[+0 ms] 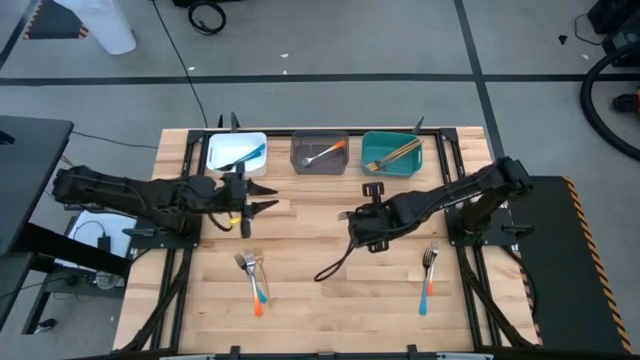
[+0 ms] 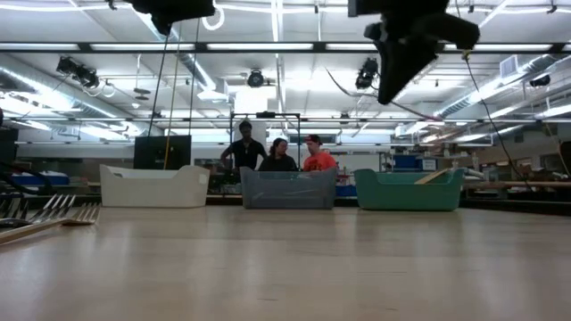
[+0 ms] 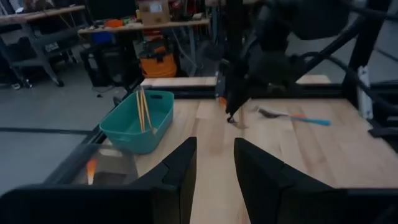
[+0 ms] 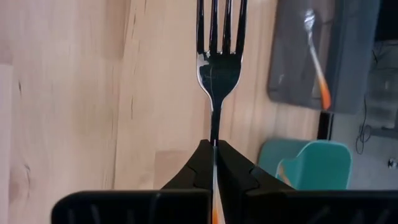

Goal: Sort silverware by color (type)
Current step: Put the orange fork into the black bin

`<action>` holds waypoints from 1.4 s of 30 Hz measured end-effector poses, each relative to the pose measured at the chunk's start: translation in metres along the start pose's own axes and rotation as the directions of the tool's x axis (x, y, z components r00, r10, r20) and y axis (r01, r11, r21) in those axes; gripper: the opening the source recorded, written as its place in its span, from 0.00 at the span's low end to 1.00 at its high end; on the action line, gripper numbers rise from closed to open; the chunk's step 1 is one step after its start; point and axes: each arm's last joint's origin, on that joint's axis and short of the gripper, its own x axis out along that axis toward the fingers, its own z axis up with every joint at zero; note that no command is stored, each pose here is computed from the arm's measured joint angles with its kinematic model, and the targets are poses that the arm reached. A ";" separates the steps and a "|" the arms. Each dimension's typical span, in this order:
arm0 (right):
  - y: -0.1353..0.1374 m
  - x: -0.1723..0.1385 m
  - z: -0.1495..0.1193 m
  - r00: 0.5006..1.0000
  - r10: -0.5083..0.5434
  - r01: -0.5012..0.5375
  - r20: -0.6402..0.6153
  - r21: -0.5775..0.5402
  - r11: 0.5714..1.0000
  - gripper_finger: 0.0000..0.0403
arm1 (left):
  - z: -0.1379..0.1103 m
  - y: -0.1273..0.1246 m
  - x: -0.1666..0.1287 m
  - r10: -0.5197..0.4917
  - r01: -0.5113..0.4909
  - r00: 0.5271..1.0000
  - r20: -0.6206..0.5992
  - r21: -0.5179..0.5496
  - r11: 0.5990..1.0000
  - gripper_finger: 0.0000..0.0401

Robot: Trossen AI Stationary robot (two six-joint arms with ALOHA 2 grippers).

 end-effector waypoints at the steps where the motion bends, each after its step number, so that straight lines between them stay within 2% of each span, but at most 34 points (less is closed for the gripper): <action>1: -0.002 -0.003 0.002 1.000 0.002 -0.002 0.006 0.004 1.000 0.03 | 0.002 0.000 -0.004 -0.007 0.008 1.000 0.014 -0.003 1.000 0.29; 9: -0.029 -0.031 -0.006 0.996 -0.003 -0.001 0.086 0.051 0.999 0.03 | 0.013 -0.012 -0.030 -0.120 0.119 0.987 0.104 0.017 0.993 0.29; 12: -0.038 -0.044 -0.013 0.991 -0.006 -0.004 0.133 0.071 0.998 0.03 | 0.013 -0.017 -0.033 -0.132 0.128 0.985 0.109 0.039 0.991 0.29; 23: -0.065 -0.091 -0.036 0.936 -0.024 -0.028 0.351 0.143 0.989 0.03 | 0.014 -0.024 -0.038 -0.130 0.120 0.984 0.120 0.086 0.989 0.29; 30: -0.079 -0.112 -0.048 0.885 -0.047 -0.054 0.463 0.202 0.978 0.03 | 0.013 -0.023 -0.036 -0.057 0.050 0.992 0.109 0.070 0.996 0.29; 42: -0.094 -0.120 -0.054 0.856 -0.092 -0.066 0.509 0.284 0.957 0.03 | 0.004 -0.030 -0.021 -0.007 0.004 0.999 0.037 0.093 0.996 0.29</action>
